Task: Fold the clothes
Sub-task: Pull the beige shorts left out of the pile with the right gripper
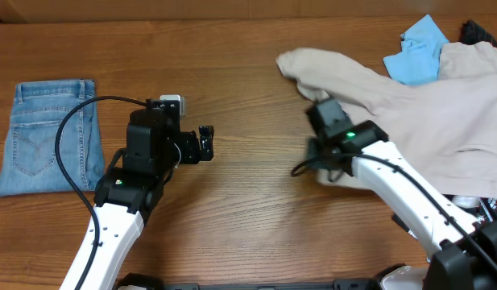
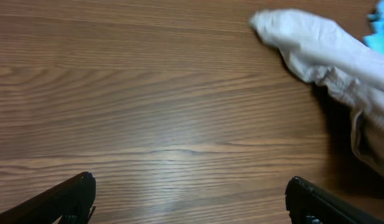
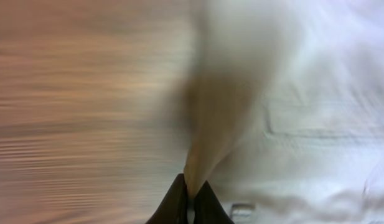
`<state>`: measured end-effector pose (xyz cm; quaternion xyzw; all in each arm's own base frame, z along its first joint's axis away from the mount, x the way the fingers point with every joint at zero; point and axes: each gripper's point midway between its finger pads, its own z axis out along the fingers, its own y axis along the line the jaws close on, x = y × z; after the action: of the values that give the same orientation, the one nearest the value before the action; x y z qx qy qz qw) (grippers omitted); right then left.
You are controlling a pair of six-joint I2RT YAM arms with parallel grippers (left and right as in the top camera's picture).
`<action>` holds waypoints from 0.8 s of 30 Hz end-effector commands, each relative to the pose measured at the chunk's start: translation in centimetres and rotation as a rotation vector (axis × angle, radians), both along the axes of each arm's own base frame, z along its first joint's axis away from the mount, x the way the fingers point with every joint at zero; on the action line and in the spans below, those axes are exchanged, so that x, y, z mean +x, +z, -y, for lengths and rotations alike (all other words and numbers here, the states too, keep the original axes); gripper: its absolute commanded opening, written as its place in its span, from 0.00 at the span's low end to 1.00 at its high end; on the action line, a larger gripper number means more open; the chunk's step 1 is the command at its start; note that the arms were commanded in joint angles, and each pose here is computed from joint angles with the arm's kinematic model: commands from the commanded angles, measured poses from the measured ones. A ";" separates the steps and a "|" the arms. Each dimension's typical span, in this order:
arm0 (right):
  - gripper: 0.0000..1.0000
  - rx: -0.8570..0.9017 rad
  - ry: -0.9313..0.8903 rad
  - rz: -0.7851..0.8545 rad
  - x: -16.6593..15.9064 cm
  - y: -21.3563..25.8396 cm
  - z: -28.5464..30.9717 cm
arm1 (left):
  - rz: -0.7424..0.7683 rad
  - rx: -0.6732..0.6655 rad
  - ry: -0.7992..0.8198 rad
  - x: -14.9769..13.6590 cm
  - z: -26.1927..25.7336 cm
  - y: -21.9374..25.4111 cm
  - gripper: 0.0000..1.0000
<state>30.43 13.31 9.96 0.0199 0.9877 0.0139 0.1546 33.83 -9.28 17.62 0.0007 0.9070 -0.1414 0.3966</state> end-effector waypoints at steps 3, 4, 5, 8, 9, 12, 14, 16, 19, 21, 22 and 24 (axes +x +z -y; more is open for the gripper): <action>0.04 0.221 0.268 0.145 0.0 5.4 -10.7 | 0.031 0.033 0.089 0.9 -1.9 0.9 1.00; 0.04 0.238 0.290 0.144 -0.3 5.4 -11.5 | 0.031 0.033 0.093 0.9 -2.1 0.9 1.00; 0.08 0.254 0.314 0.138 -0.7 5.3 -12.4 | 0.031 0.033 0.095 0.9 -2.1 0.9 1.00; 0.41 0.217 0.325 0.149 -0.8 4.9 -12.7 | 0.026 0.012 0.068 0.8 -1.5 0.9 1.00; 0.45 0.190 0.308 0.163 -0.5 4.9 -12.1 | 0.023 0.003 0.056 0.7 -1.3 0.9 1.00; 0.58 0.108 0.182 0.214 0.9 5.5 -9.3 | 0.008 -0.029 0.015 0.4 -0.4 0.8 1.00; 0.68 0.080 0.123 0.258 1.6 6.6 -7.6 | -0.009 -0.053 -0.016 0.0 0.2 0.6 1.00; 0.69 0.084 0.090 0.288 2.0 7.8 -6.3 | -0.027 -0.064 -0.035 -0.3 0.6 0.4 1.00; 0.69 0.095 0.018 0.325 2.4 9.8 -3.6 | -0.067 -0.060 -0.065 -0.7 1.6 -0.7 1.00; 0.69 0.099 -0.023 0.337 2.4 10.6 -2.0 | -0.097 -0.052 -0.091 -1.0 2.5 -1.6 1.00; 0.69 0.097 -0.048 0.341 2.4 11.0 -0.9 | -0.113 -0.048 -0.106 -1.1 3.1 -2.1 1.00; 0.69 0.084 -0.093 0.335 2.1 11.4 1.1 | -0.144 -0.028 -0.154 -1.3 4.5 -3.5 1.00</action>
<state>32.28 14.79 18.94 0.0309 0.9552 0.0571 0.2886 32.67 -11.50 15.20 0.0280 0.9239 -0.1678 0.3427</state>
